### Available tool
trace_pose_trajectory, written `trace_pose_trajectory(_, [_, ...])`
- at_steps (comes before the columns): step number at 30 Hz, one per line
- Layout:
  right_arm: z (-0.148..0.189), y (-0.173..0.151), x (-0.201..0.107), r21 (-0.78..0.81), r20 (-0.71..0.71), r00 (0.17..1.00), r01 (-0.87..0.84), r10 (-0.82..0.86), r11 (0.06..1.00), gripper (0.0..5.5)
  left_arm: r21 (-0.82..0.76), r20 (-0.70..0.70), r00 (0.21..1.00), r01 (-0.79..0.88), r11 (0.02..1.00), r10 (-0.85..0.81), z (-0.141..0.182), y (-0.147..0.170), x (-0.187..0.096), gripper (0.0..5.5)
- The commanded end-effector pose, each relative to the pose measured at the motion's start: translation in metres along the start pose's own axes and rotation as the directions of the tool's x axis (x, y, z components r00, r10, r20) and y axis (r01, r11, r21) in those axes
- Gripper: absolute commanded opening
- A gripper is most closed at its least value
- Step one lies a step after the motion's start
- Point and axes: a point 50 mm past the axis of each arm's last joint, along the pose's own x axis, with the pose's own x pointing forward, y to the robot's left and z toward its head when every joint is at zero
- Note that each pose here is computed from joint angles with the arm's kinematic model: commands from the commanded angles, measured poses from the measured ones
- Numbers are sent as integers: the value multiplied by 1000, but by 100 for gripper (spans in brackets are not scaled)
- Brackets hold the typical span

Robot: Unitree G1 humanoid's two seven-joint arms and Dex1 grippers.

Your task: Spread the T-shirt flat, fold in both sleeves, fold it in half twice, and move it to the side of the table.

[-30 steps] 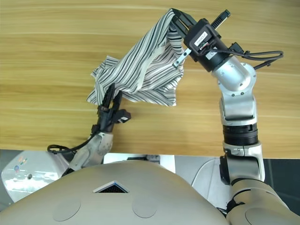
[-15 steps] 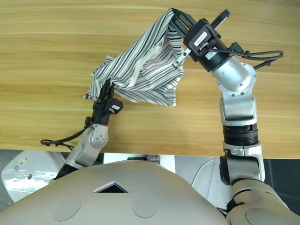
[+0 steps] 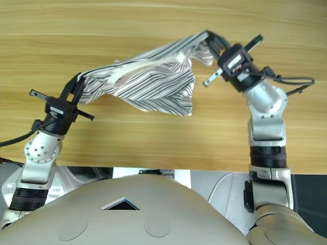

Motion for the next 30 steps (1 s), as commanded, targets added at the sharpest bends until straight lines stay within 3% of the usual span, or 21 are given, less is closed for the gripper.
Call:
trace_pose_trajectory(1, [4,58,-46,74,40,934,-357,355,931,0,-92,97,973,219,971,-210,2,-12,-16,0])
trace_pose_trajectory(4, [13,105,-80,188,85,812,-582,578,791,0,-160,97,900,435,886,-425,-2,-45,-38,0])
trace_pose_trajectory(6, [32,116,-93,250,164,786,-617,595,746,0,-217,100,856,517,828,-507,3,-61,-57,0])
trace_pose_trajectory(9, [44,98,-92,313,247,835,-549,492,775,0,-229,112,863,504,833,-492,13,-53,-66,0])
trace_pose_trajectory(11, [27,80,-77,318,229,860,-509,456,800,0,-200,61,880,472,858,-470,-3,-38,-53,0])
trace_pose_trajectory(13, [2,59,-48,301,181,871,-491,456,818,0,-153,-13,865,495,855,-502,-29,-22,-22,0])
trace_pose_trajectory(15, [-31,19,8,264,78,906,-421,416,868,0,-95,-103,864,485,870,-493,-59,5,44,0])
trace_pose_trajectory(17, [-45,-54,87,178,-147,977,-127,154,976,0,-12,-248,933,265,964,-260,-65,51,139,0])
trace_pose_trajectory(18, [-30,-109,121,44,-258,952,179,-162,983,0,114,-283,958,-12,993,44,-43,92,187,0])
trace_pose_trajectory(19, [13,-172,138,-116,-212,820,519,-532,847,0,170,-149,897,-391,904,416,13,148,224,0])
trace_pose_trajectory(20, [58,-218,137,-161,-100,620,761,-778,628,0,107,-17,746,-661,743,666,69,189,238,0])
trace_pose_trajectory(21, [121,-256,122,-164,141,337,935,-931,314,0,-83,147,522,-840,537,840,142,226,238,0])
trace_pose_trajectory(23, [206,-282,78,106,457,-153,987,-876,-118,0,-474,309,107,-844,250,945,248,262,204,0])
trace_pose_trajectory(24, [232,-281,60,221,552,-320,946,-770,-235,0,-602,397,-57,-769,213,916,288,266,182,0])
trace_pose_trajectory(25, [238,-276,50,286,603,-377,925,-703,-251,0,-638,505,-116,-717,279,855,307,259,171,0])
trace_pose_trajectory(26, [228,-269,52,289,640,-320,943,-699,-167,0,-602,616,-42,-669,436,786,303,246,176,0])
trace_pose_trajectory(27, [213,-263,59,253,656,-208,966,-726,-48,0,-529,701,59,-625,574,711,288,232,185,0])
trace_pose_trajectory(29, [144,-231,100,177,531,309,870,-789,460,0,-324,768,400,-432,842,500,216,188,209,0])
trace_pose_trajectory(30, [112,-205,112,175,479,508,744,-716,645,0,-242,760,519,-334,911,392,182,166,210,0])
